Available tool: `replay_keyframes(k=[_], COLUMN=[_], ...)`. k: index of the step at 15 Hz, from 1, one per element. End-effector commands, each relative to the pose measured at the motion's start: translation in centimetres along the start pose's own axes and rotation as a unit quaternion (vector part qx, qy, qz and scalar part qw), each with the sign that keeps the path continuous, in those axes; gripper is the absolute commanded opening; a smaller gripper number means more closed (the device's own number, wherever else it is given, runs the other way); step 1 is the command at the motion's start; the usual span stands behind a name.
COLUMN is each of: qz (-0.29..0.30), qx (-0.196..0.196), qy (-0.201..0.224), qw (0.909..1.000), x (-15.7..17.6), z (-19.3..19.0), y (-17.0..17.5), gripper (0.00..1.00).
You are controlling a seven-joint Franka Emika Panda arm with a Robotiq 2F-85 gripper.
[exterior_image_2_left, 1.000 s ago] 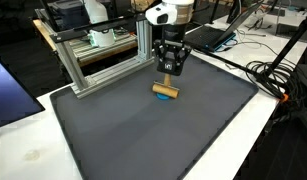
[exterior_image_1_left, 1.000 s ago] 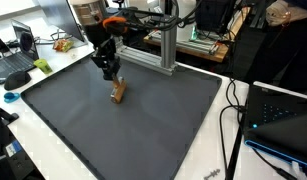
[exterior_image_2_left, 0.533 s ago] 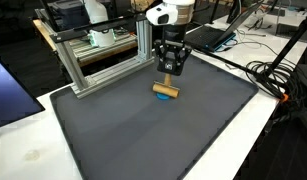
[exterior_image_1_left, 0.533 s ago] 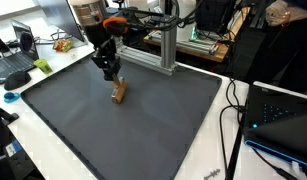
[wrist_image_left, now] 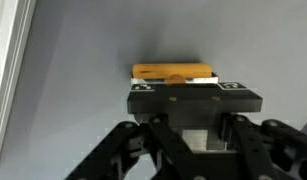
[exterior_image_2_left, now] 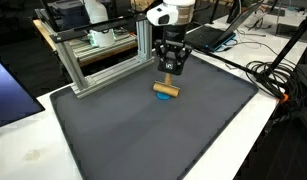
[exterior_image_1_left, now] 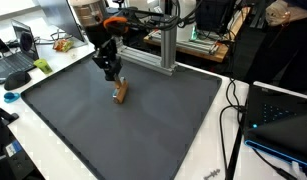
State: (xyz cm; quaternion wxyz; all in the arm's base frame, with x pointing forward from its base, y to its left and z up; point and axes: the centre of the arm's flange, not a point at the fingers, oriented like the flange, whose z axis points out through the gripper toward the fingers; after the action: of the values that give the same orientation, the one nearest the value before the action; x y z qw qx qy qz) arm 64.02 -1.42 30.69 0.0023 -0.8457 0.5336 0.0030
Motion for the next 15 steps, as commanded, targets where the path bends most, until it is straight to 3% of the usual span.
replay_keyframes(k=[1, 15], qz=[-0.001, 0.077], qx=[-0.017, -0.005], qy=[-0.037, 0.028], qw=[0.9992, 0.9966], x=[-1.0, 2.2], z=[4.0, 4.4], y=[-0.7, -0.1], gripper=[0.22, 0.22])
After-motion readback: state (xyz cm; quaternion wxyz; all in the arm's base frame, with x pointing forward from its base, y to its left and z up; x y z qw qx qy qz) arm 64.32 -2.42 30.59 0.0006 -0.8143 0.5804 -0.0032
